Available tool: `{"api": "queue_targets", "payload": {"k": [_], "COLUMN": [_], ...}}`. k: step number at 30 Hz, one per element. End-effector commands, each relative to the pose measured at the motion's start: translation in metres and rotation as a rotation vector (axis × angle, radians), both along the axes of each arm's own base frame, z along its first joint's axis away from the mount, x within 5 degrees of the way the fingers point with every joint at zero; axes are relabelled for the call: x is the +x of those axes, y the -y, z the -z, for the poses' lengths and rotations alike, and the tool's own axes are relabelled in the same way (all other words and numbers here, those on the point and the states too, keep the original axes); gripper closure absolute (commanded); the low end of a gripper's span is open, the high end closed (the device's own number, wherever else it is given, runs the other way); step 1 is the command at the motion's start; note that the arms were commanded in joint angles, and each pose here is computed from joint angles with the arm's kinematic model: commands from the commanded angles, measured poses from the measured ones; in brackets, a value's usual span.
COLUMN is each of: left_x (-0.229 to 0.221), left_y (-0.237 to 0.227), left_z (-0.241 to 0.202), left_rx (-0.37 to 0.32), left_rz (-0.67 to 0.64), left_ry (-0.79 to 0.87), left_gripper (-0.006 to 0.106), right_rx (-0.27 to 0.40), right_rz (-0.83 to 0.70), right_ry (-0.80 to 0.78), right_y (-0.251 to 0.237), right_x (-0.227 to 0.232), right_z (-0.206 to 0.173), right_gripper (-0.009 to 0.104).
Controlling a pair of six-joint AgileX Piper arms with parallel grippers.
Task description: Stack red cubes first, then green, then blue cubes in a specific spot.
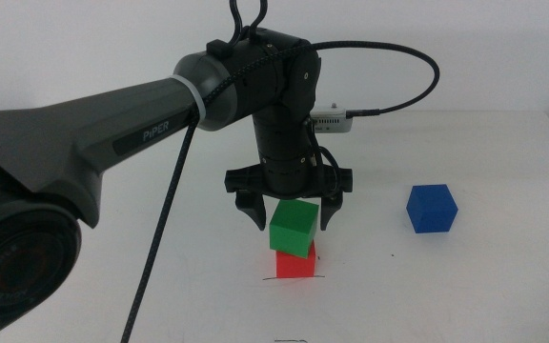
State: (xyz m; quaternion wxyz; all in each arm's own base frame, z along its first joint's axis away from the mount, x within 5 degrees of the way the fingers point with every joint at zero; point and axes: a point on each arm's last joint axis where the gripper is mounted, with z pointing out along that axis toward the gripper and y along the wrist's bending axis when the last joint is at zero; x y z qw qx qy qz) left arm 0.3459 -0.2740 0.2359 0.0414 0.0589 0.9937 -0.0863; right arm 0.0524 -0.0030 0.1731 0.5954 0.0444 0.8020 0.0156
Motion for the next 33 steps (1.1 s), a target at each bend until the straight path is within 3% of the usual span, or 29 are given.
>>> {"api": "queue_targets", "payload": {"k": [1,10,19,24,27,29,33], "left_x": [-0.011,-0.024,-0.059,-0.092,-0.116,-0.136,-0.166], "left_y": [-0.007,-0.018,-0.056,-0.093,-0.119,-0.138,-0.167], "left_z": [-0.036,-0.076,-0.161,-0.215,-0.236,-0.245,-0.244], "left_rx": [-0.020,-0.059,-0.152,-0.149,-0.228,-0.324,-0.430], "left_rz": [0.012,0.032,0.160,0.404,0.509,0.566,0.570], "left_ry": [0.017,0.095,0.316,0.546,0.616,0.657,0.781], "left_gripper": [0.007,0.007,0.007,0.007,0.007,0.007,0.007], "right_rx": [-0.025,-0.025,-0.025,-0.025,-0.025,-0.025,-0.025], "right_rz": [0.000,0.000,0.000,0.000,0.000,0.000,0.000], "right_ry": [0.076,0.076,0.076,0.076,0.076,0.076,0.076], "right_y": [0.000,0.000,0.000,0.000,0.000,0.000,0.000], "right_x": [0.000,0.000,0.000,0.000,0.000,0.000,0.000], "right_z": [-0.007,-0.007,-0.007,-0.007,-0.007,-0.007,-0.007], "right_gripper": [0.021,0.021,0.021,0.021,0.021,0.021,0.021]}}
